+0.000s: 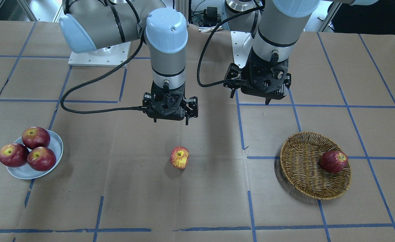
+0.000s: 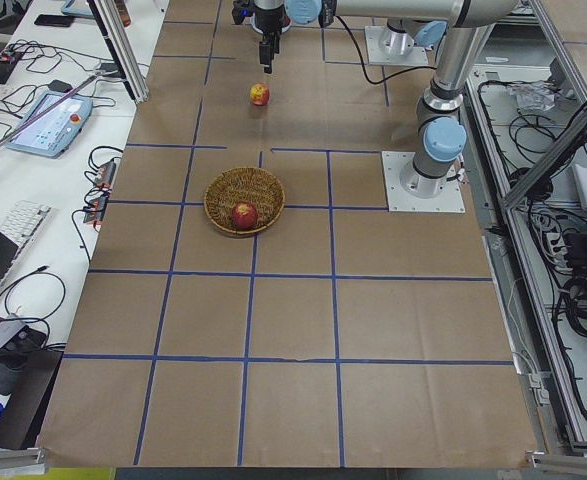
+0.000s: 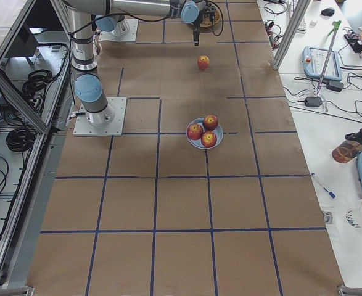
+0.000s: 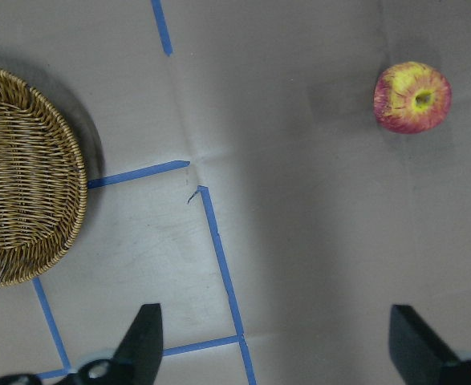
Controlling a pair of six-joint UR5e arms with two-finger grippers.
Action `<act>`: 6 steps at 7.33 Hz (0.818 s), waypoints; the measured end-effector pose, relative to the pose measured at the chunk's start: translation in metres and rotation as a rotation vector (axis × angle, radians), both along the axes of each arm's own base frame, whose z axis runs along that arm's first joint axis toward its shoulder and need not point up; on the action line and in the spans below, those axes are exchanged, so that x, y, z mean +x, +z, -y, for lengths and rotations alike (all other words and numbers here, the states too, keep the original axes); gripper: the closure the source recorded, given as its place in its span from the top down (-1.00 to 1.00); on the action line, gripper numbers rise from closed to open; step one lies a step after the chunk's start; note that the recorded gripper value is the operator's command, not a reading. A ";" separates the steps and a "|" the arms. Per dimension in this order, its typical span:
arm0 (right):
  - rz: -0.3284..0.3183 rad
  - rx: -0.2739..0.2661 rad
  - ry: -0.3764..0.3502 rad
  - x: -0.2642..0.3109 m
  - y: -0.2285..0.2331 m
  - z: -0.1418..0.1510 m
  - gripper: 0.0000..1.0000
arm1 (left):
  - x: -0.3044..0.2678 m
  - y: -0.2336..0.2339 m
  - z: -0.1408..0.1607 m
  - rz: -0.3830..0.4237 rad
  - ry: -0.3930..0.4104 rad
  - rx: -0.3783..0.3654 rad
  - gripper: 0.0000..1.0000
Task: Transfer apple from basket to plate
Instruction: 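Raise the left gripper away while the right gripper moves over the apple, then lower the right gripper and grasp the yellow-red apple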
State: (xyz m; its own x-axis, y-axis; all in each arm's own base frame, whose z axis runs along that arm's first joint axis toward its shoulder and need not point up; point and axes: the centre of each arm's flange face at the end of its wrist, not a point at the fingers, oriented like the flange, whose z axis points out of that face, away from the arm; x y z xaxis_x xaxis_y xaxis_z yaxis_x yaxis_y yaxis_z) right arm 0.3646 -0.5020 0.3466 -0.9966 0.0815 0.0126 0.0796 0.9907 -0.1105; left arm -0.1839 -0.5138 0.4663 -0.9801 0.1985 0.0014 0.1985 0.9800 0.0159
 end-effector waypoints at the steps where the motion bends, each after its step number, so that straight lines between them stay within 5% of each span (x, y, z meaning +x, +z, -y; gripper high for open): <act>1: -0.007 -0.004 0.004 0.010 -0.021 0.003 1.00 | 0.010 0.003 0.004 0.000 0.011 -0.005 0.98; 6: -0.001 -0.033 0.011 0.015 -0.128 0.018 1.00 | 0.030 0.011 0.010 0.003 -0.005 -0.021 0.98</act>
